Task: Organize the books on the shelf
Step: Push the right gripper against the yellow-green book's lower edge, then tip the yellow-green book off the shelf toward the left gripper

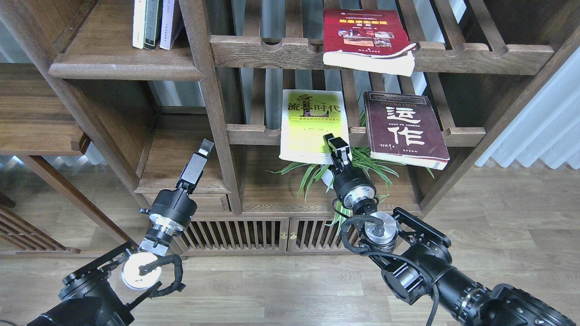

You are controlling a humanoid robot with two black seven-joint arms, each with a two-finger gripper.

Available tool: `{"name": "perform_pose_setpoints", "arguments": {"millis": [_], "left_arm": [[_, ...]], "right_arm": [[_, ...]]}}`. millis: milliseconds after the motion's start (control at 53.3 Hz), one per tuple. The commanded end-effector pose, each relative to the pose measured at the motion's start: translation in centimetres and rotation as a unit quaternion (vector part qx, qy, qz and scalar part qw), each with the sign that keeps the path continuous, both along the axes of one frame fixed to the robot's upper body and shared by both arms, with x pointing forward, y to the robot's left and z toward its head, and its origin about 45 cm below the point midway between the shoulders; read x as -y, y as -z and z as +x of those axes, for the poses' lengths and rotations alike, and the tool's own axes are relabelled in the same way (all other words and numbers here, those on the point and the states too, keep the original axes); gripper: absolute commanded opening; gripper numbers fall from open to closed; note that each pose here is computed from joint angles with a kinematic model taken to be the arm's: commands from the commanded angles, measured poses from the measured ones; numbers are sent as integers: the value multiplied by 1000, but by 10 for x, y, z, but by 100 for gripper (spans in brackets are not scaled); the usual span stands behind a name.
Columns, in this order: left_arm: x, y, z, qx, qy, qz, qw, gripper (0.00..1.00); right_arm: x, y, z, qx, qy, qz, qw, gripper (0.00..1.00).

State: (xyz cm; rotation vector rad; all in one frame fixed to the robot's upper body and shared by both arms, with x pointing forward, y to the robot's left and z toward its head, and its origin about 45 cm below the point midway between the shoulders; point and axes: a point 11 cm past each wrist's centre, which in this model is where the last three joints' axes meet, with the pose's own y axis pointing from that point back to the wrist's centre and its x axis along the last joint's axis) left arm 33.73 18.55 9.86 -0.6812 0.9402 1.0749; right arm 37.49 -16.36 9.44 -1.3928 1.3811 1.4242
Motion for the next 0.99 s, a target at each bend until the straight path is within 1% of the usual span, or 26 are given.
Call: {"name": "perform_pose_setpoints", "arguments": {"millis": [0, 94, 244, 263, 394, 488, 582, 695, 826, 976], "left_arm": [[3, 6, -1, -9, -4, -2, 1000, 100], [2, 11, -2, -14, -7, 1, 1000, 100], [5, 11, -2, -16, -6, -1, 1000, 100], [5, 11, -1, -19, -10, -8, 1000, 99], [-1, 14, -2, -35, -29, -27, 999, 99], [4, 21, -7, -68, -3, -41, 997, 99], [13, 23, -14, -87, 14, -62, 994, 99], [22, 16, -16, -86, 24, -83, 993, 98], [29, 9, -16, -85, 39, -96, 991, 98], [18, 9, -19, -98, 57, -90, 989, 98]], "right_arm": [[0, -2, 1, 5, 1, 4, 1000, 5], [0, -7, 2, 19, 3, 18, 1000, 5], [-8, -19, -4, 59, -9, 59, 996, 4], [-11, -19, -11, 68, -16, 75, 995, 4], [-23, -31, -24, 102, -38, 121, 987, 4], [-29, -35, -38, 124, -50, 153, 979, 4], [-33, -31, -48, 116, -60, 160, 978, 4], [-36, -21, -59, 101, -77, 160, 979, 5], [-36, -16, -65, 94, -80, 159, 980, 5], [-27, -9, -69, 88, -77, 148, 982, 5]]}}
